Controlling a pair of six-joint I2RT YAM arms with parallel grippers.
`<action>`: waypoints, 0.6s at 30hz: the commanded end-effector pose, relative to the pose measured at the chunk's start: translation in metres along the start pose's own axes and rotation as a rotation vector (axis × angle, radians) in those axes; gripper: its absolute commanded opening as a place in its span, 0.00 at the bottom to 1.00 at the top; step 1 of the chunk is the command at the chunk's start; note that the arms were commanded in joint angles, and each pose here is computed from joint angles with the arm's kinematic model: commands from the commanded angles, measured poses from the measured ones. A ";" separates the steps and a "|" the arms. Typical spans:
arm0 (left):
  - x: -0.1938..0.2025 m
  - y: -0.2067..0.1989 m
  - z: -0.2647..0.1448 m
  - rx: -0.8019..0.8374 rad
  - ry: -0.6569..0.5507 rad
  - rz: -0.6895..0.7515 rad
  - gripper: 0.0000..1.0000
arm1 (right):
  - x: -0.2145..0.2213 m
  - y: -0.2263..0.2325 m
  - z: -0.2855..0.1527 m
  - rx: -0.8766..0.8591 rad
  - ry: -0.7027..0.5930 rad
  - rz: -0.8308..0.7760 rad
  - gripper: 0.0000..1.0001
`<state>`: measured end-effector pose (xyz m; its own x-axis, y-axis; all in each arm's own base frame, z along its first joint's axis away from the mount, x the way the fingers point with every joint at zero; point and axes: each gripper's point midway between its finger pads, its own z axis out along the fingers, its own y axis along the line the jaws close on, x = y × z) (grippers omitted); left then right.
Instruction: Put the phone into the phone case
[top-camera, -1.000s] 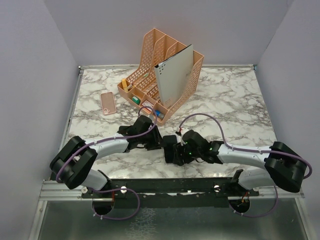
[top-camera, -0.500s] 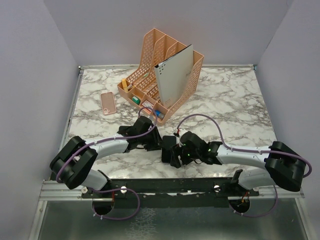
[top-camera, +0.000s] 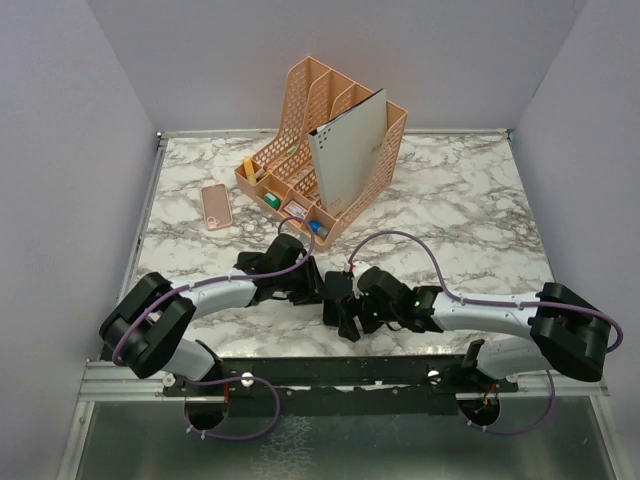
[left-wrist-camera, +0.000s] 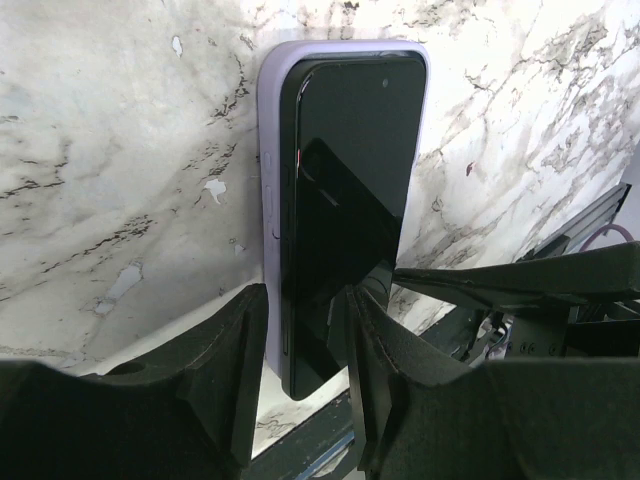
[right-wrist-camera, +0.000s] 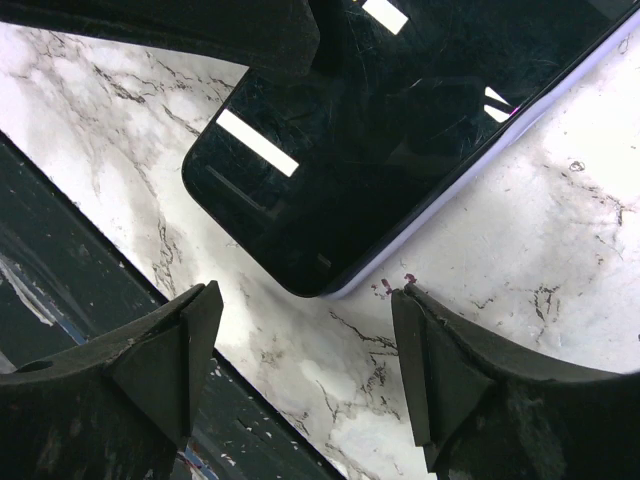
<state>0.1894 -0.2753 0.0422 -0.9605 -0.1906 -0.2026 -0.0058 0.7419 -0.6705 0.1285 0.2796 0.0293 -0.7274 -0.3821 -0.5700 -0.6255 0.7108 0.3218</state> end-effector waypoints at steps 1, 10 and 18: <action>0.003 -0.004 -0.004 0.026 0.018 0.010 0.41 | -0.007 -0.001 -0.002 0.020 -0.033 -0.050 0.75; 0.008 0.003 0.000 0.007 0.037 -0.001 0.41 | -0.007 -0.013 0.011 0.102 -0.043 -0.064 0.68; 0.012 0.002 0.005 0.028 0.056 0.002 0.38 | -0.003 -0.015 0.011 0.098 -0.056 -0.040 0.39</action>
<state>0.1864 -0.2770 0.0409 -0.9658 -0.1791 -0.1877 -0.0048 0.7359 -0.6770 0.1389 0.2817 0.0231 -0.6865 -0.3943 -0.6109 -0.6392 0.7278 0.2485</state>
